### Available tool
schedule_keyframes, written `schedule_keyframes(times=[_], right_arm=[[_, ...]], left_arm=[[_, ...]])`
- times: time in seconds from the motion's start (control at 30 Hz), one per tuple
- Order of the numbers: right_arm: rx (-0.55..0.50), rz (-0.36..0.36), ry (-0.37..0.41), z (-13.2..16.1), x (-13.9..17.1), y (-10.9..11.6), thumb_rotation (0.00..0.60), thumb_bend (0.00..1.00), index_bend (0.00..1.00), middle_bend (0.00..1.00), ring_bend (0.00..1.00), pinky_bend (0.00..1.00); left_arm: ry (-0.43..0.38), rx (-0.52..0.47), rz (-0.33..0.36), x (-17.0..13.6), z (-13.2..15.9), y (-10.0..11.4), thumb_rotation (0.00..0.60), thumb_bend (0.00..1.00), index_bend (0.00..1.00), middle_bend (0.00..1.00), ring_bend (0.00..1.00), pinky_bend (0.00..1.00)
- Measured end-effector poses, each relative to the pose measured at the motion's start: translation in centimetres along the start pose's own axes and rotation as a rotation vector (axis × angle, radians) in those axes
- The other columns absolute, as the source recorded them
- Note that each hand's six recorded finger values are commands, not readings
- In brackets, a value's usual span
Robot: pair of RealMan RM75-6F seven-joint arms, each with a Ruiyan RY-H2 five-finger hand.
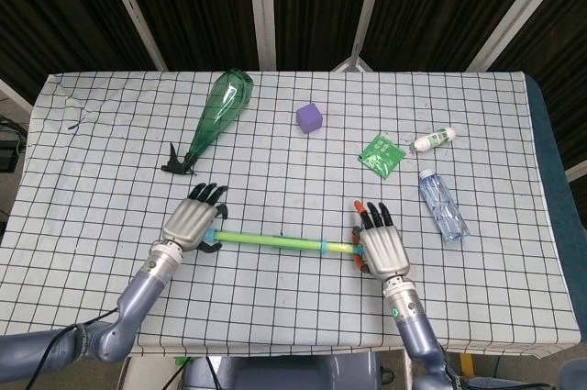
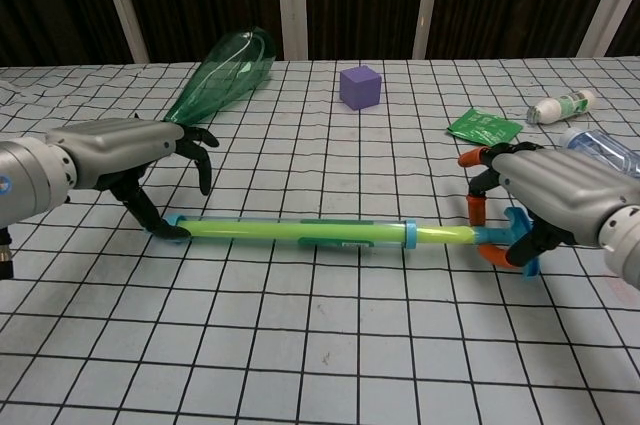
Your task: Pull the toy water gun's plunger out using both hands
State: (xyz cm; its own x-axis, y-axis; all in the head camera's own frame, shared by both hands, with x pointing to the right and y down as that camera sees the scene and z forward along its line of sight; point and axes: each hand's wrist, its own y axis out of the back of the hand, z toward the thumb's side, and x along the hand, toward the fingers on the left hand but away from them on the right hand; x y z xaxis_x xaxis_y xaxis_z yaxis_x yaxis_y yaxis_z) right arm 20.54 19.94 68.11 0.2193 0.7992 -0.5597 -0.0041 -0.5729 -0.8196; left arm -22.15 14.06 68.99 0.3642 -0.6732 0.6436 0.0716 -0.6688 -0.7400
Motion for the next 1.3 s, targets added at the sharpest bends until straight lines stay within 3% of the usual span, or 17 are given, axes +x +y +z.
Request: schedule_keyframes(times=[0.43,0.7,1.3], right_arm=[[0.002,0.011,-0.01,-0.6,0.2,0.0,0.6,0.43,0.63,0.13,0.0,0.0],[0.008,0.014,-0.009,-0.7,0.3,0.0,0.6,0.43,0.63,0.13,0.0,0.0],[0.03,-0.012,-0.031,-1.8,0.2,1.0,0.6,0.44,0.63,0.13,0.0,0.0]], left_arm=[[0.012,-0.031,-0.046,0.9,0.8,-1.9,0.6,0.34,0.45,0.06,0.0,0.0],[0.005,-0.054,-0.03,1.1,1.5,-2.0,0.6,0.52,0.62,0.11,0.0,0.0],[0.003,-0.037,-0.007,-0.7,0.2,-1.0,0.6,0.54,0.66,0.11,0.0,0.0]])
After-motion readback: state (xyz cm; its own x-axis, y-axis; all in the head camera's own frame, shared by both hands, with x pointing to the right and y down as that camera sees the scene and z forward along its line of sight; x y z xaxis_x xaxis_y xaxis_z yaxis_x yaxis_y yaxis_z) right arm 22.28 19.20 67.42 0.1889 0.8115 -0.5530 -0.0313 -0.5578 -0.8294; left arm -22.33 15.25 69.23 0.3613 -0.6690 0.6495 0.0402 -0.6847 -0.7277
